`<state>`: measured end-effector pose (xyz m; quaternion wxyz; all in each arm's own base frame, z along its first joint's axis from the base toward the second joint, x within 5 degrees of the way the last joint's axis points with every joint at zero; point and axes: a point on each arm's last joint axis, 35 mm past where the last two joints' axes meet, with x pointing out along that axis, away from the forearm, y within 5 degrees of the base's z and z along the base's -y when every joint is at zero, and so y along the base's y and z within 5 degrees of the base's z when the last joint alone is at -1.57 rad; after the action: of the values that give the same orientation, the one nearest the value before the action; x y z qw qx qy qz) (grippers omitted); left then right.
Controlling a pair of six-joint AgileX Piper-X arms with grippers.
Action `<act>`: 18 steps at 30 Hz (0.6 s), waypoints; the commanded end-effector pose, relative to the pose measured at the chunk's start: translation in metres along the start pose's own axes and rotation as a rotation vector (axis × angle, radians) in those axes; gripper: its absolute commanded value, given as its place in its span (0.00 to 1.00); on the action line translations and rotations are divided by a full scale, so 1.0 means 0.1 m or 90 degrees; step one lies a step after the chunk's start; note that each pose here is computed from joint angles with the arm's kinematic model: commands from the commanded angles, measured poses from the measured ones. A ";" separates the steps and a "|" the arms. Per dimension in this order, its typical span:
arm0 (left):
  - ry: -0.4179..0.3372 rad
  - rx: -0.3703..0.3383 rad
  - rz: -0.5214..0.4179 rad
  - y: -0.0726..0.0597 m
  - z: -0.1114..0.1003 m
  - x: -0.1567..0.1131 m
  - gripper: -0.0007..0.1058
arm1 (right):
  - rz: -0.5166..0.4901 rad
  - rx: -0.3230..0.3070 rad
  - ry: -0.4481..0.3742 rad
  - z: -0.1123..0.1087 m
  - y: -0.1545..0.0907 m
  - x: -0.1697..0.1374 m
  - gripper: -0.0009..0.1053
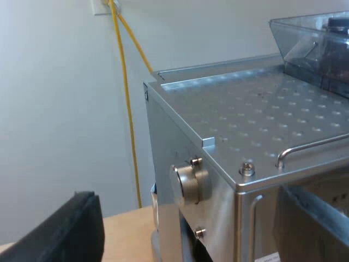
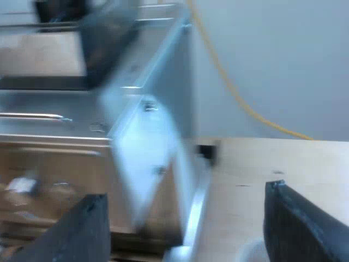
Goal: Pour the beans into the coffee machine
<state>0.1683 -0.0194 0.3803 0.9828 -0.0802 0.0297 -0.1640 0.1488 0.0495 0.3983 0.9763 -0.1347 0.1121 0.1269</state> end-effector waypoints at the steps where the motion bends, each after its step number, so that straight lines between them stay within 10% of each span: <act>1: 0.010 -0.009 0.010 -0.02 0.05 -0.03 0.63 | -0.041 -0.008 -0.005 0.01 -0.12 -0.17 0.59; 18: 0.014 0.016 0.006 -0.17 0.08 -0.55 0.63 | -0.179 0.006 -0.006 -0.09 -0.33 -0.65 0.59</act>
<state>0.1148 -0.0161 0.3913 0.9835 -0.0731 0.0401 -0.1606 0.1016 0.0029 0.4081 0.9851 -0.1375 0.1034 -0.0051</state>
